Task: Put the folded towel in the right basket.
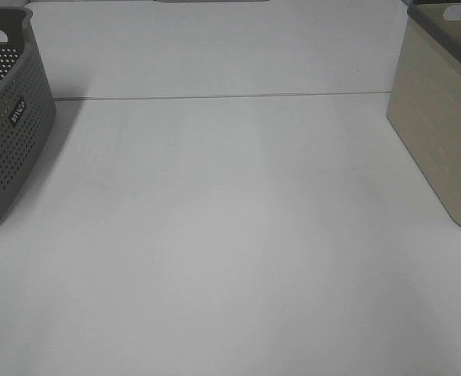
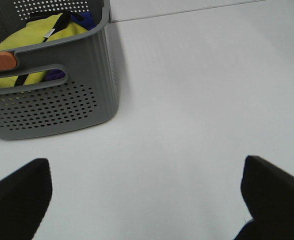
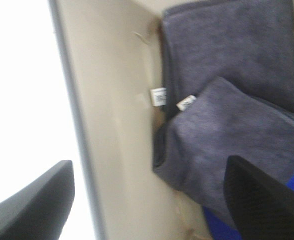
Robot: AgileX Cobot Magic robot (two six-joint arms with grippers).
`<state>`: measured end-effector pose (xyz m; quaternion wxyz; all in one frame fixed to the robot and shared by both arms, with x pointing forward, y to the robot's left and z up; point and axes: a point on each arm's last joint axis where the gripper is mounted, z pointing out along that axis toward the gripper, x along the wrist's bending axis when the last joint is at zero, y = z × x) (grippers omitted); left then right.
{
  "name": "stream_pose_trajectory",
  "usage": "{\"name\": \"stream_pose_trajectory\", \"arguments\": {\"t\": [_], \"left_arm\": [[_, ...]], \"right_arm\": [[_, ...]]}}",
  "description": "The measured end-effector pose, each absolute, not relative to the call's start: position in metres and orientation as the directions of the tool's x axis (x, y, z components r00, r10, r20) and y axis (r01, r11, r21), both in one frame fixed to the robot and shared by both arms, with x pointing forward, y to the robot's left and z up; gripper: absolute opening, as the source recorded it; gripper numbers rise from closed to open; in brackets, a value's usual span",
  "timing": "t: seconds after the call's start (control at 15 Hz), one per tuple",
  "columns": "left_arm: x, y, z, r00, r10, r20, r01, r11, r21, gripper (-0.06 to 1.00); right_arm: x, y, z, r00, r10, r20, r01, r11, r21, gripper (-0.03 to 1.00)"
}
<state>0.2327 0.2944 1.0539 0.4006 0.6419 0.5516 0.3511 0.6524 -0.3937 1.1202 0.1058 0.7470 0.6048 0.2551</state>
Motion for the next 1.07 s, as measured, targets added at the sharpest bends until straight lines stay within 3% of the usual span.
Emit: {"name": "stream_pose_trajectory", "arguments": {"t": [0.33, 0.67, 0.93, 1.07], "left_arm": [[0.233, 0.294, 1.054, 0.145, 0.989, 0.009, 0.427, -0.070, 0.902, 0.98], [0.233, 0.294, 1.054, 0.145, 0.989, 0.009, 0.427, -0.070, 0.902, 0.98], [0.233, 0.294, 1.054, 0.145, 0.989, 0.009, 0.427, -0.070, 0.902, 0.98], [0.233, 0.294, 1.054, 0.145, 0.989, 0.009, 0.427, -0.070, 0.902, 0.98]], "right_arm": [[0.628, -0.376, 1.167, 0.080, 0.959, 0.271, 0.798, -0.225, 0.559, 0.77], [0.611, -0.297, 1.195, -0.091, 0.988, 0.124, 0.788, -0.004, 0.616, 0.77], [0.575, -0.292, 1.210, -0.099, 0.988, 0.116, 0.775, 0.004, 0.632, 0.77], [0.548, -0.292, 1.201, -0.090, 0.989, 0.118, 0.801, 0.001, 0.598, 0.77]]}}
